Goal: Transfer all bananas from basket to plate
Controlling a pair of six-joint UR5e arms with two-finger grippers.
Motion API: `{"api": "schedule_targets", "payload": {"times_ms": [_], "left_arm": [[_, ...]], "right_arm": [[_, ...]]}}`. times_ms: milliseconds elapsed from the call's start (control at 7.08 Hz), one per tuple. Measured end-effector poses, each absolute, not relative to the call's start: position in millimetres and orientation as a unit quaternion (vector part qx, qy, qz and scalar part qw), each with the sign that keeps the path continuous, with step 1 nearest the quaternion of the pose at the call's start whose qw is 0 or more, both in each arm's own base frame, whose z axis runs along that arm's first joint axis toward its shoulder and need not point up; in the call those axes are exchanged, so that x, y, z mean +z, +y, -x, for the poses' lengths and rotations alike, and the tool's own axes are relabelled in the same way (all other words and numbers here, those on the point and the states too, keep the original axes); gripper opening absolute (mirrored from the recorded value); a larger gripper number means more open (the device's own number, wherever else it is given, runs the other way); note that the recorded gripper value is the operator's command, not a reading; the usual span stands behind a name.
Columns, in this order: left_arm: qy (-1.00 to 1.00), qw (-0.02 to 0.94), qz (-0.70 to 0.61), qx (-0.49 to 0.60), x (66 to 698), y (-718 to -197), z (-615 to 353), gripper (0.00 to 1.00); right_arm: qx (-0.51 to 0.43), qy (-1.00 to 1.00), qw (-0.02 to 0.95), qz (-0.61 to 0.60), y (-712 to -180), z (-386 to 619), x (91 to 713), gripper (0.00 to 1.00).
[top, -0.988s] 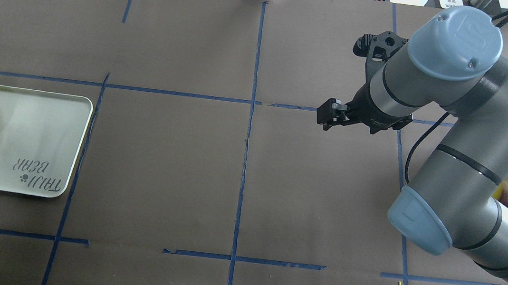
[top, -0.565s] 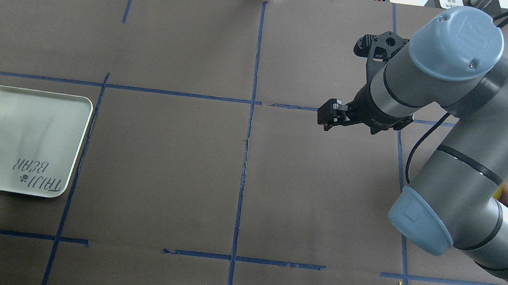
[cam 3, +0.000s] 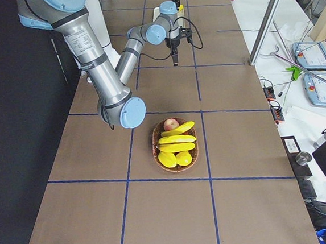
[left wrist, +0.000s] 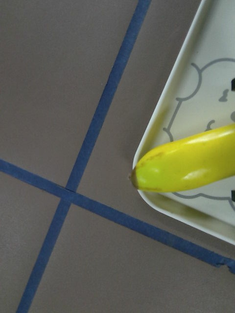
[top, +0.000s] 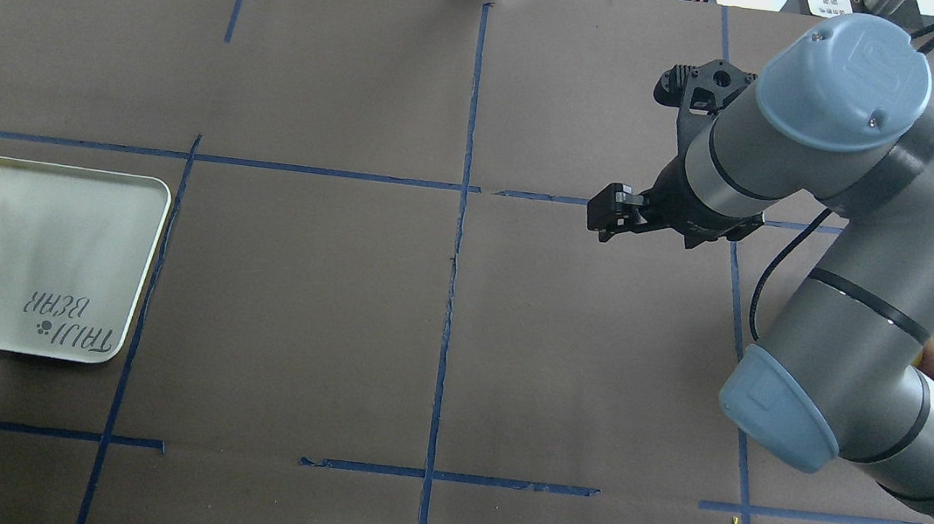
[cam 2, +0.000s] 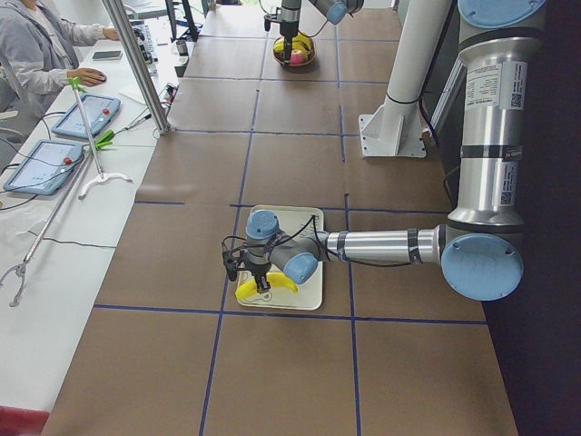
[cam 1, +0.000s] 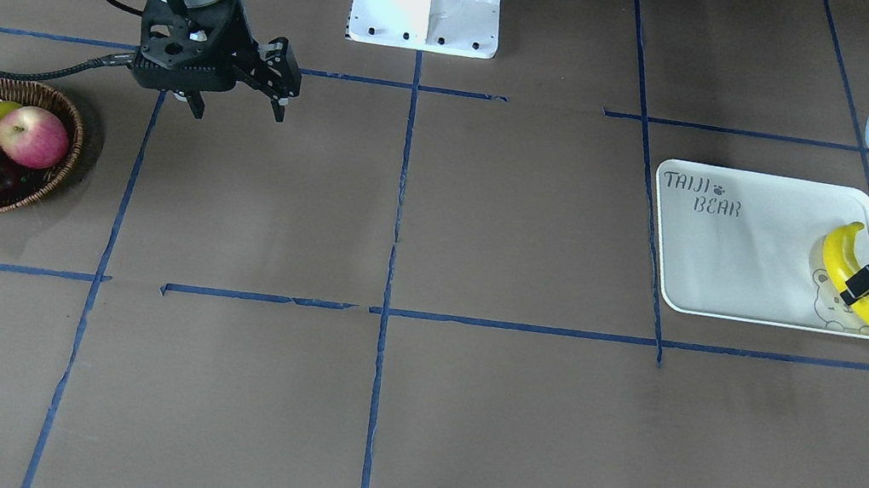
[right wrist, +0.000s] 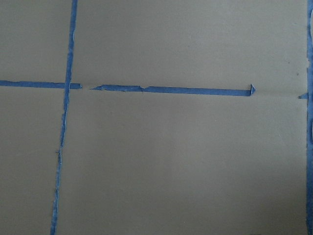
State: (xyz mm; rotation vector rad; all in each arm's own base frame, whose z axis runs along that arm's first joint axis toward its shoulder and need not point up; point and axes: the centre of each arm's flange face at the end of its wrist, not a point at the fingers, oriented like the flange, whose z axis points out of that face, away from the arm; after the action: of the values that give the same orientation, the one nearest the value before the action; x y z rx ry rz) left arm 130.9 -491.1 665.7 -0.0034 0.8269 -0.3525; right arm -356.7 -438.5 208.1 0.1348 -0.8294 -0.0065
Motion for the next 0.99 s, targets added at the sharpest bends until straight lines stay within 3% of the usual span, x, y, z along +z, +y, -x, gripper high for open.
{"api": "schedule_targets", "payload": {"times_ms": [565,988], "left_arm": [[0.506,0.853,-0.055,-0.115,541.8,-493.1,-98.9,1.0],[0.516,0.848,-0.067,-0.101,521.5,-489.9,-102.5,1.0]], "right_arm": [[-0.066,-0.369,0.924,-0.074,-427.2,287.8,283.2,1.0],[-0.121,-0.344,0.927,-0.083,-428.0,223.7,347.9,1.0]]}}
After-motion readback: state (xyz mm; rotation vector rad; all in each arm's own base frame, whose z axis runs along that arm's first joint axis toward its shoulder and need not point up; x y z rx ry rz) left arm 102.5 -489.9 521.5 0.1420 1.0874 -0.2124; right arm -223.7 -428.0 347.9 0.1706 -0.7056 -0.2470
